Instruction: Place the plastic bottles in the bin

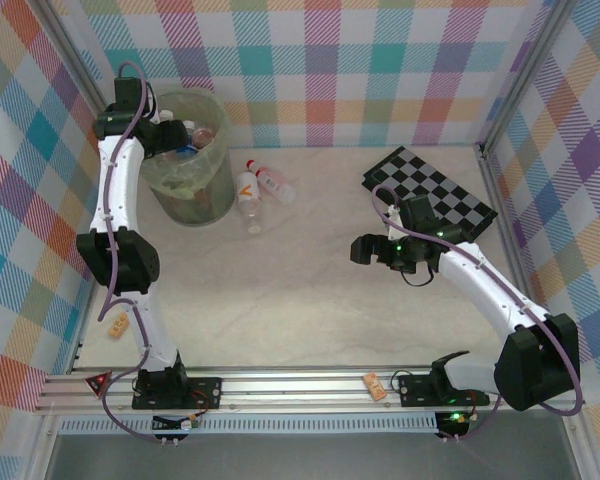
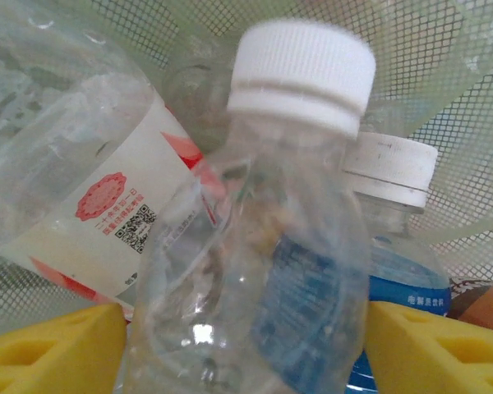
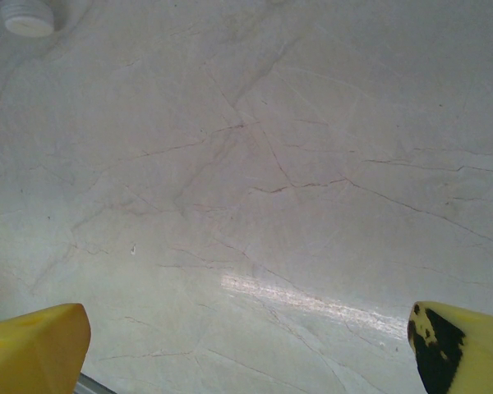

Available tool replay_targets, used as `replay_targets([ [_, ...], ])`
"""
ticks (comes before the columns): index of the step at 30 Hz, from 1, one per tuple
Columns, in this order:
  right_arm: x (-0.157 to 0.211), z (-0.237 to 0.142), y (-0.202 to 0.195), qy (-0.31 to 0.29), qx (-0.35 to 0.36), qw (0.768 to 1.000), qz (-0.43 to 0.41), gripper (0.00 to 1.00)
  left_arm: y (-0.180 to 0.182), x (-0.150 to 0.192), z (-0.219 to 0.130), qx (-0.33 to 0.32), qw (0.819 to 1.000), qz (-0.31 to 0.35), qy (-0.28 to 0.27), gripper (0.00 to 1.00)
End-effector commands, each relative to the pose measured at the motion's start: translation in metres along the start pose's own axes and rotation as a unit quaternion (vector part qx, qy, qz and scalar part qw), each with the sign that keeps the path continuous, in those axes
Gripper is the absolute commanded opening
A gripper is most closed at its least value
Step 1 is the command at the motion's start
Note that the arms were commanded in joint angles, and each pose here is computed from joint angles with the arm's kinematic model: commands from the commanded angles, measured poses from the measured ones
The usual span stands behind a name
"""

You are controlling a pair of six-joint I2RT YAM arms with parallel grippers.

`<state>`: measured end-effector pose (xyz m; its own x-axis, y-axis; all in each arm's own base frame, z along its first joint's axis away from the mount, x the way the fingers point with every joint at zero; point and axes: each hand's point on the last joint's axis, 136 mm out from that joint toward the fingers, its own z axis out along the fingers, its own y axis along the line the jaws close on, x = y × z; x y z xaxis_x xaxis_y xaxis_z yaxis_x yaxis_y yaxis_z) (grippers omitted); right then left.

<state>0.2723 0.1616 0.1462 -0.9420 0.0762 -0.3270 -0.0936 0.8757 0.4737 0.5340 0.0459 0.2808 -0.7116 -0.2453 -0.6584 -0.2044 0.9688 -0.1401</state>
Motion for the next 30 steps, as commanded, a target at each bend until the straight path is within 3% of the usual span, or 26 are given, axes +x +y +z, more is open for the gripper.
replay_targets([
  [1, 0.002, 0.003, -0.001, 0.005, 0.0, 1.0, -0.005, 0.99, -0.004, -0.001, -0.029, 0.019, 1.0, 0.009, -0.006, 0.8],
  [12, 0.002, 0.004, 0.006, 0.008, -0.018, 1.0, 0.001, 0.99, -0.011, -0.029, -0.127, 0.031, 0.993, 0.019, -0.116, 0.88],
  [19, -0.001, 0.002, 0.009, 0.005, -0.022, 1.0, 0.0, 0.99, -0.022, -0.024, -0.164, 0.044, 0.989, 0.026, -0.135, 0.87],
  [25, -0.003, 0.002, 0.01, 0.001, -0.025, 1.0, 0.001, 0.99, -0.056, 0.014, -0.193, 0.043, 0.989, 0.043, -0.138, 0.87],
  [30, -0.006, 0.001, 0.015, -0.005, -0.036, 0.999, -0.003, 0.99, -0.089, 0.069, -0.199, 0.055, 0.986, 0.051, -0.146, 0.87],
])
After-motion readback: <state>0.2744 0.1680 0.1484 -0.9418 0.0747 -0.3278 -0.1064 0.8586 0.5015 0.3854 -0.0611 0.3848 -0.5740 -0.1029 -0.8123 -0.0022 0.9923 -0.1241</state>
